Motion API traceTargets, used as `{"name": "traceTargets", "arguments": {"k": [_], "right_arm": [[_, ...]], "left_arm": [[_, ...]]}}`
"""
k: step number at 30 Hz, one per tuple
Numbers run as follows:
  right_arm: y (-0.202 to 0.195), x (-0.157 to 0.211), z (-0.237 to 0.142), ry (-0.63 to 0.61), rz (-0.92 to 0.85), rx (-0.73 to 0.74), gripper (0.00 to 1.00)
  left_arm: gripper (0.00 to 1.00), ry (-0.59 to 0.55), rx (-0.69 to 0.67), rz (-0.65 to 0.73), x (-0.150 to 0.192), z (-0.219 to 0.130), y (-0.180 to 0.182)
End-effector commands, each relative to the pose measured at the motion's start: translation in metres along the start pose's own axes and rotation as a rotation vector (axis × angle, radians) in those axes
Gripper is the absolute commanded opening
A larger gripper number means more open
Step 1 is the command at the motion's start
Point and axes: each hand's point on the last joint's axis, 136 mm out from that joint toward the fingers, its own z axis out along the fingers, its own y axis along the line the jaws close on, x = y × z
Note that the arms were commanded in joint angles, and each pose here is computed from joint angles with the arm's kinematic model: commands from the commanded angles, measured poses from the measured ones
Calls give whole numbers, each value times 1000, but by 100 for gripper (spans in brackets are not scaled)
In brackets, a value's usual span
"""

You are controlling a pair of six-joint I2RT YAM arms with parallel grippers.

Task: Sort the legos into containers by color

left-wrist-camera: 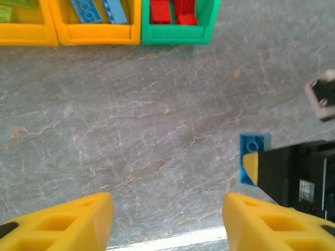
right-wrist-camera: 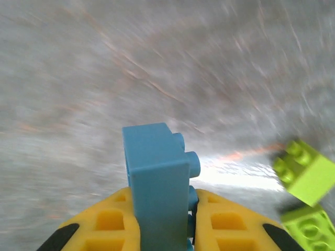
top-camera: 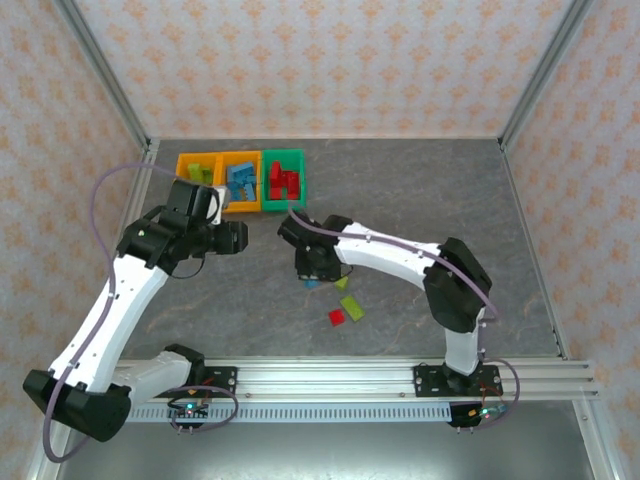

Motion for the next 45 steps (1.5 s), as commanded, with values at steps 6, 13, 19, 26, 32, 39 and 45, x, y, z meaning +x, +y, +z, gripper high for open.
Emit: {"name": "traceTargets", "arguments": {"k": [6,13,19,26,32,39,45], "right_arm": [[48,-122,26,-232,57,-124,14],[97,-176,67,-285,-22,-207,15],[109,-216,86,-392,25,-353,16],[125,-242,81,-465,-7,-480,24],[141,-260,52,-537,24,-580,67],[136,-255,-8,-479,14,-588,68],[85,-214,-50,-368,22,-393,67]], "left_arm": [[73,-94,-19,-73,-12,-42,4],[90,-75,-20,-44,-9,-47,4],[92,-59,-20,-49,-6,-43,4],[92,-9,-36,-38,5,-37,8],[92,12,-34,-42,8,-29,7],[92,22,-22,-45,3,-21,3],[92,49,15,-55,7,-9,-4]]}}
